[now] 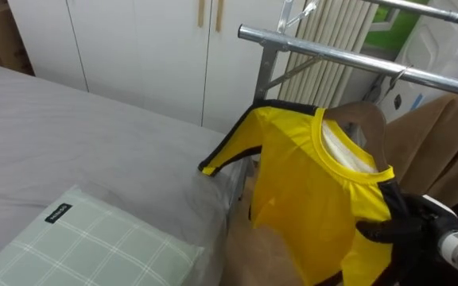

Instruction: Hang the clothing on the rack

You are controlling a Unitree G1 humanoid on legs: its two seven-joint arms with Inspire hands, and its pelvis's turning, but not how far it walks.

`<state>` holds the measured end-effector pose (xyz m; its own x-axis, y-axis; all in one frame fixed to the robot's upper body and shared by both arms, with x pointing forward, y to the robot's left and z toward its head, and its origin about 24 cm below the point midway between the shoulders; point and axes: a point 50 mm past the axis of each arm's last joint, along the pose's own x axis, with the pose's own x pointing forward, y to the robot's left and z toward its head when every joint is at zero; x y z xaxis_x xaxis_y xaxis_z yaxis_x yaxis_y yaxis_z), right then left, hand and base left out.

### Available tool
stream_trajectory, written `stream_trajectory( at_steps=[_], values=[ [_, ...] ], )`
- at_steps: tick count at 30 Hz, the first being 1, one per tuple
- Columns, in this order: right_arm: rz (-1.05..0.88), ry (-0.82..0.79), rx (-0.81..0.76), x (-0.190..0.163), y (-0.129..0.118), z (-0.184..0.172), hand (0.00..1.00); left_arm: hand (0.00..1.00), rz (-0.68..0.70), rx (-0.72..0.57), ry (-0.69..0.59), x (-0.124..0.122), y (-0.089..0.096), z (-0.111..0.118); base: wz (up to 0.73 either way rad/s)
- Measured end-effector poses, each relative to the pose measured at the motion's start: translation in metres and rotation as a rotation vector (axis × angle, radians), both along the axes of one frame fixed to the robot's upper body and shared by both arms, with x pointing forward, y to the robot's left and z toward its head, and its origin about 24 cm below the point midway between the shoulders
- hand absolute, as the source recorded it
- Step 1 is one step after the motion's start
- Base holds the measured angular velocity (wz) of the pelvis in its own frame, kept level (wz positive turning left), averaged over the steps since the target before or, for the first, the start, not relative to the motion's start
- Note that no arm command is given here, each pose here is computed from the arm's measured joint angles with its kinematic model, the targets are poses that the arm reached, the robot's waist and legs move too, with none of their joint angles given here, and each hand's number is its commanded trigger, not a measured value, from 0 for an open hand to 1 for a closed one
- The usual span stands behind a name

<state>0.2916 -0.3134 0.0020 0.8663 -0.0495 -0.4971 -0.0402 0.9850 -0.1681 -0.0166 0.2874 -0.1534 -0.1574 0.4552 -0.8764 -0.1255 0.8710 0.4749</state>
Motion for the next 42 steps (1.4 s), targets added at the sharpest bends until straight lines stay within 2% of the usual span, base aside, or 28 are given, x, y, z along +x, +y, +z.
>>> stream_trajectory(
  at_steps=[42],
  values=[
    [-0.032, -0.004, 0.015, -0.0009, -0.0019, -0.0011, 0.0, 0.0, 0.001, -0.005, -0.001, 0.0, -0.0002, -0.0001, 0.0]
  ],
)
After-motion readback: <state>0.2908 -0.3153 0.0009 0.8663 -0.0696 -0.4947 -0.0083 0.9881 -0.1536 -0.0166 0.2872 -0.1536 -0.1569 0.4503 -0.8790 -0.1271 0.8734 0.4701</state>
